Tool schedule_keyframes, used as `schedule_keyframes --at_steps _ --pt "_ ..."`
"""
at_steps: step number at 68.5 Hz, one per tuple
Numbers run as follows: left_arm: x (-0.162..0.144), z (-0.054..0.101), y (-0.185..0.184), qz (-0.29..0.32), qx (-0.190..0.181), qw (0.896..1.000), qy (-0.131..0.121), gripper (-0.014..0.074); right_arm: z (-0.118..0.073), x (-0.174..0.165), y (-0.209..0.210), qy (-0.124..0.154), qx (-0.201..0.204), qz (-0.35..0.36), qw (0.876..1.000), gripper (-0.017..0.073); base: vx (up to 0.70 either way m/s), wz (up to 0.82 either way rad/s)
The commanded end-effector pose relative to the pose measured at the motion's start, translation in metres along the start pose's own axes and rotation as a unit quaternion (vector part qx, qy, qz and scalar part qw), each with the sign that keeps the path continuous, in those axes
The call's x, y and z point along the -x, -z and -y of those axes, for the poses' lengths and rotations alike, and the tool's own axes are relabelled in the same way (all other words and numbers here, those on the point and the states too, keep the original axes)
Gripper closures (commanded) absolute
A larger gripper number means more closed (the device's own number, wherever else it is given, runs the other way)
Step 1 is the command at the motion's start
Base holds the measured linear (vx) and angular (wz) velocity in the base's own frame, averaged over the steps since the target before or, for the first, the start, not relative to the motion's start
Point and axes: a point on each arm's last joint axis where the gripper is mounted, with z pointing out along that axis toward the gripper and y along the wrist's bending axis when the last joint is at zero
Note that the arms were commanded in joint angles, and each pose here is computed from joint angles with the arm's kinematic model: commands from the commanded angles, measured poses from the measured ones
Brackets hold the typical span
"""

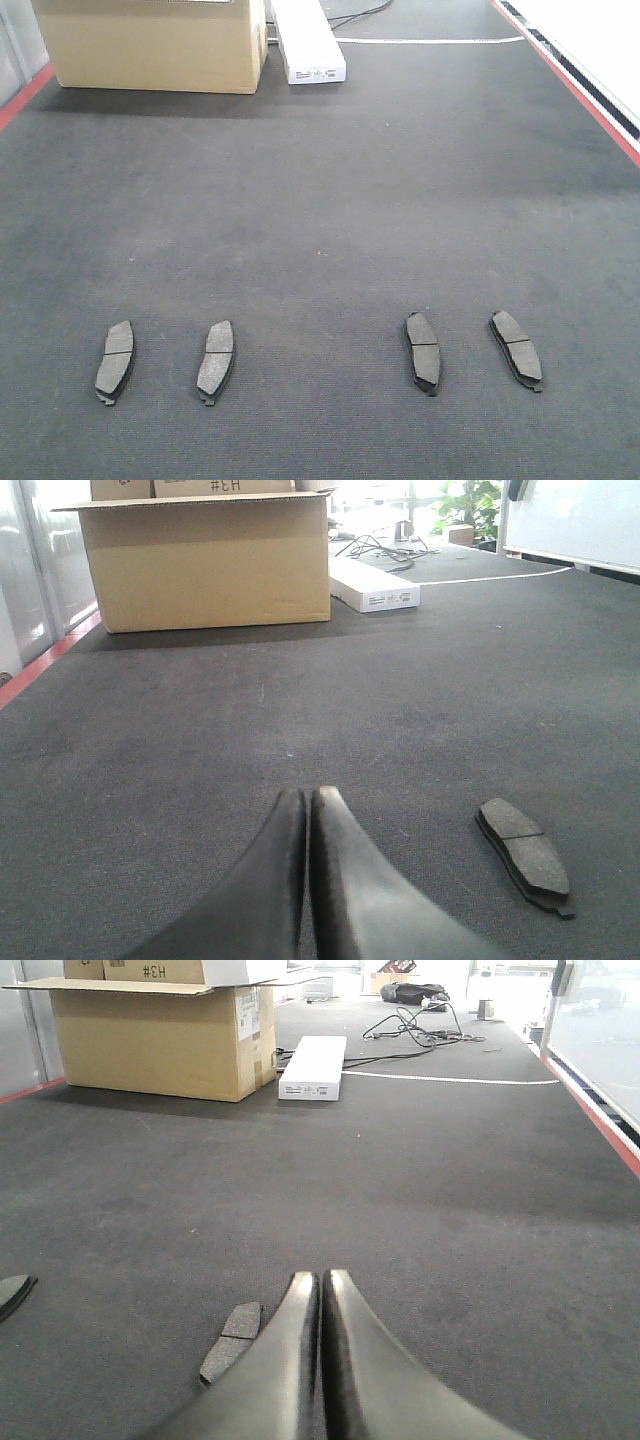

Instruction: Move and align brake pads A on conveyor

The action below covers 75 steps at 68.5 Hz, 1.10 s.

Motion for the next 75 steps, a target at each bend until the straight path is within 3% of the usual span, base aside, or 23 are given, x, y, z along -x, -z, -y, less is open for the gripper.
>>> schedule_keyframes --at_steps 1,63,75 --pt "0.0009 0.0006 0.0003 0.033 -0.002 0.999 0.009 0.06 -0.0005 0.0131 0.0003 0.009 0.002 0.033 0.999 0.0571 0.0 0.0" --pt "0.0011 0.0006 0.0003 0.033 -0.002 0.999 0.009 0.06 -0.0005 0.013 0.0003 0.009 0.002 0.033 0.999 0.0571 0.0 0.0" --pt "0.0011 0.0006 0.0003 0.033 -0.002 0.999 0.009 0.06 0.0017 0.0047 -0.0042 0.016 -0.055 0.029 0.998 0.0571 0.0 0.0"
